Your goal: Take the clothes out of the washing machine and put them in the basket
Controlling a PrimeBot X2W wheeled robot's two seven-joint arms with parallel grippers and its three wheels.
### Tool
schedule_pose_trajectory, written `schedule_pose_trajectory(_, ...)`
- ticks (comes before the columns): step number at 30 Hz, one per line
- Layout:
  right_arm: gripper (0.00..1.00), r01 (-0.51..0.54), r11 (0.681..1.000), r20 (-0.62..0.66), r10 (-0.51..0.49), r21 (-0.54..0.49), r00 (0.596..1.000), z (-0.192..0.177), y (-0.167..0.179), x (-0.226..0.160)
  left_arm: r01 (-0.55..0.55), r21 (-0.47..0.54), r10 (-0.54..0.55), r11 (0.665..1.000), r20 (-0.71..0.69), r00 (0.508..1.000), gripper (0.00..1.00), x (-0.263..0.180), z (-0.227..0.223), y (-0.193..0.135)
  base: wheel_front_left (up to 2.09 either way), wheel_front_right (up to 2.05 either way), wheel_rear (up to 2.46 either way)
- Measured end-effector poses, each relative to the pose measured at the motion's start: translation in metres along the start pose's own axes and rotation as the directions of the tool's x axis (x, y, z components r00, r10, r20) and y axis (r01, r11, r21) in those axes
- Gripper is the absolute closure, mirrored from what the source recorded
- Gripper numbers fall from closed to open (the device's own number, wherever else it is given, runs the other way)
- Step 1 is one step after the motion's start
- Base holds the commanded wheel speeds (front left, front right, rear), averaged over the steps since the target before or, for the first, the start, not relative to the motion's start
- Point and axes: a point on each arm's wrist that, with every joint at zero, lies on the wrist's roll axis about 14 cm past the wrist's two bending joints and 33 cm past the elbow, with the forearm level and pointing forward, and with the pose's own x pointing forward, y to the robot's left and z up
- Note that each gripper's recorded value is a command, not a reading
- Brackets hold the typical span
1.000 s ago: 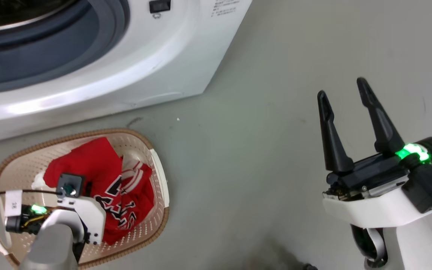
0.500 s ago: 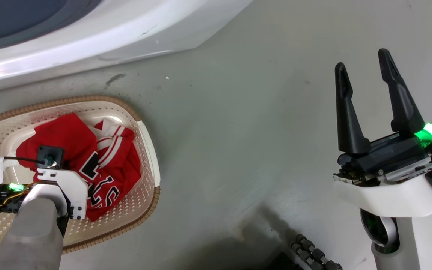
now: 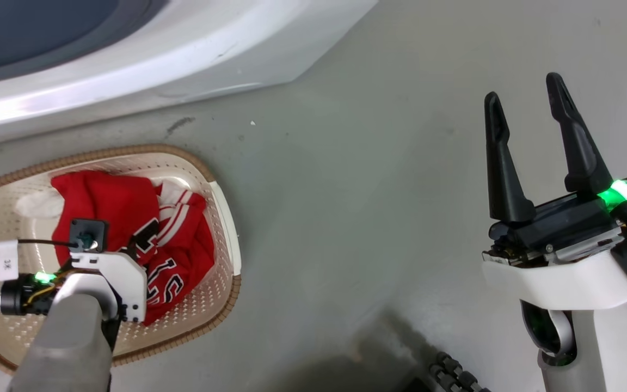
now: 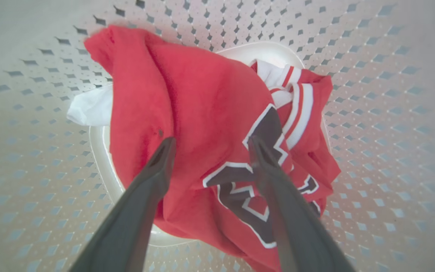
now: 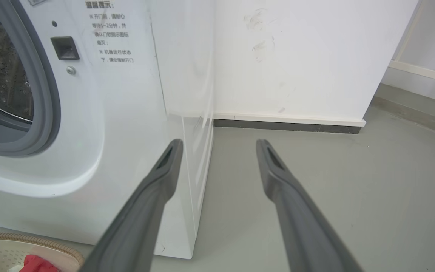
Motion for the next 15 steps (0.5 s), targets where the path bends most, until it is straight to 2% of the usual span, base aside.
schedule_pose_trajectory(8,0.00,-0.016,1.000,0.016,0.016,0.003,1.000,0.019,0.010,-0.019,0.002,-0.017,-0.001,1.000,0.067,0.998,0.00,-0.040,0.012,-0.009,0.00,0.00,0.00)
schedule_pose_trajectory(15,0.00,-0.026,1.000,0.058,0.026,0.000,0.998,0.044,0.017,-0.040,0.005,-0.036,0.003,0.999,0.213,0.977,0.00,-0.084,0.039,-0.019,0.00,0.00,0.00)
